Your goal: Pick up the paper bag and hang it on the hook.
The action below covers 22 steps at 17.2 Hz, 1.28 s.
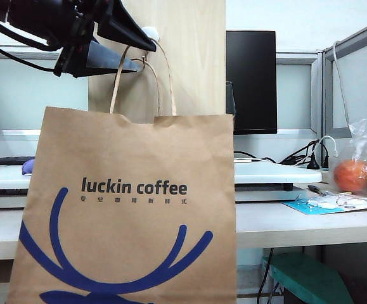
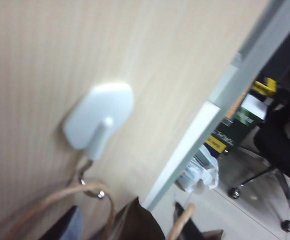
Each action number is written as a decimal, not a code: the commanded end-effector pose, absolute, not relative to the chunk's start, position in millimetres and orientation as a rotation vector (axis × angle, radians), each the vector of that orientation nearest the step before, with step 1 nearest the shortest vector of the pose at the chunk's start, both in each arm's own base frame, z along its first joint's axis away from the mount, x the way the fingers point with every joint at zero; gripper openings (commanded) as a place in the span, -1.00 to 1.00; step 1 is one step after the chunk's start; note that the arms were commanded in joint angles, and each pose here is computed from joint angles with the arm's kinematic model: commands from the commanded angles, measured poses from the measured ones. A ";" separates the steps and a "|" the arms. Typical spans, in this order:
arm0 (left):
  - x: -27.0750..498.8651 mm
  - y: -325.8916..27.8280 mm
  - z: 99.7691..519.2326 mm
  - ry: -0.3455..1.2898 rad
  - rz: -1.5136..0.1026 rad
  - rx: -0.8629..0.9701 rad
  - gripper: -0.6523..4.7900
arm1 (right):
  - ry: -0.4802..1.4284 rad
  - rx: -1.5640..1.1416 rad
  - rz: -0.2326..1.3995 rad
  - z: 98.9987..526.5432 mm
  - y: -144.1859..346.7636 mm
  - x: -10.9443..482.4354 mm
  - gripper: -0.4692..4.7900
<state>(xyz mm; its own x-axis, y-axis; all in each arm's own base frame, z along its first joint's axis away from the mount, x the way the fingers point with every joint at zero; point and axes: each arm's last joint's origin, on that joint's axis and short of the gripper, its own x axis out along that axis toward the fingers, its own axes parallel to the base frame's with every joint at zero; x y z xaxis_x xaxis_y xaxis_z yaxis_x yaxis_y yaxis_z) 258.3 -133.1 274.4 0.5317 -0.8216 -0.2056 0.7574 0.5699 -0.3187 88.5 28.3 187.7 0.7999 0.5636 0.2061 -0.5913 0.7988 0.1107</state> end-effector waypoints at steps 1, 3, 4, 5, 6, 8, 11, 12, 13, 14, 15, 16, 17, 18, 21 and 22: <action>257.5 -132.9 274.9 0.364 -0.960 -0.197 0.13 | -0.177 0.169 0.622 186.9 28.3 88.8 -0.82; 256.4 -133.4 274.1 0.380 -0.989 -0.202 0.15 | -0.177 0.169 0.622 186.9 28.3 88.8 -0.82; 255.3 -133.7 272.6 0.402 -1.017 -0.207 0.15 | -0.178 0.169 0.622 186.9 28.3 88.7 -0.82; 254.1 -133.7 270.7 0.428 -1.036 -0.211 0.17 | -0.178 0.169 0.622 186.9 28.3 88.7 -0.82; 253.4 -133.5 268.5 0.454 -1.036 -0.213 0.33 | -0.178 0.169 0.622 186.9 28.3 88.7 -0.82; 252.8 -133.1 266.5 0.477 -1.028 -0.214 0.87 | -0.178 0.170 0.622 186.9 28.3 88.7 -0.82; 252.0 -132.9 265.2 0.497 -1.029 -0.218 0.97 | -0.178 0.170 0.622 187.0 28.3 88.7 -0.82; 251.2 -132.7 264.4 0.510 -1.039 -0.221 0.97 | -0.178 0.170 0.622 187.0 28.3 88.7 -0.82; 250.7 -132.7 263.9 0.521 -1.046 -0.224 0.97 | -0.178 0.170 0.623 187.0 28.4 88.7 -0.82; 248.4 -132.1 263.6 0.542 -1.062 -0.230 0.97 | -0.178 0.170 0.623 187.0 28.4 88.7 -0.82; 245.8 -131.4 264.7 0.554 -1.076 -0.233 0.97 | -0.178 0.170 0.623 187.0 28.4 88.7 -0.82; 242.9 -131.1 266.1 0.564 -1.119 -0.240 0.97 | -0.178 0.170 0.623 187.0 28.4 88.7 -0.82; 239.9 -130.4 267.9 0.572 -1.148 -0.247 0.97 | -0.178 0.170 0.622 187.0 28.3 88.7 -0.82; 238.2 -129.7 268.9 0.576 -1.148 -0.248 0.97 | -0.178 0.170 0.622 187.0 28.3 88.7 -0.82; 231.3 -127.2 269.8 0.612 -1.173 -0.242 0.97 | -0.178 0.170 0.623 187.0 28.4 88.7 -0.82; 230.0 -126.8 268.3 0.633 -1.184 -0.246 0.97 | -0.178 0.170 0.622 187.0 28.4 88.7 -0.82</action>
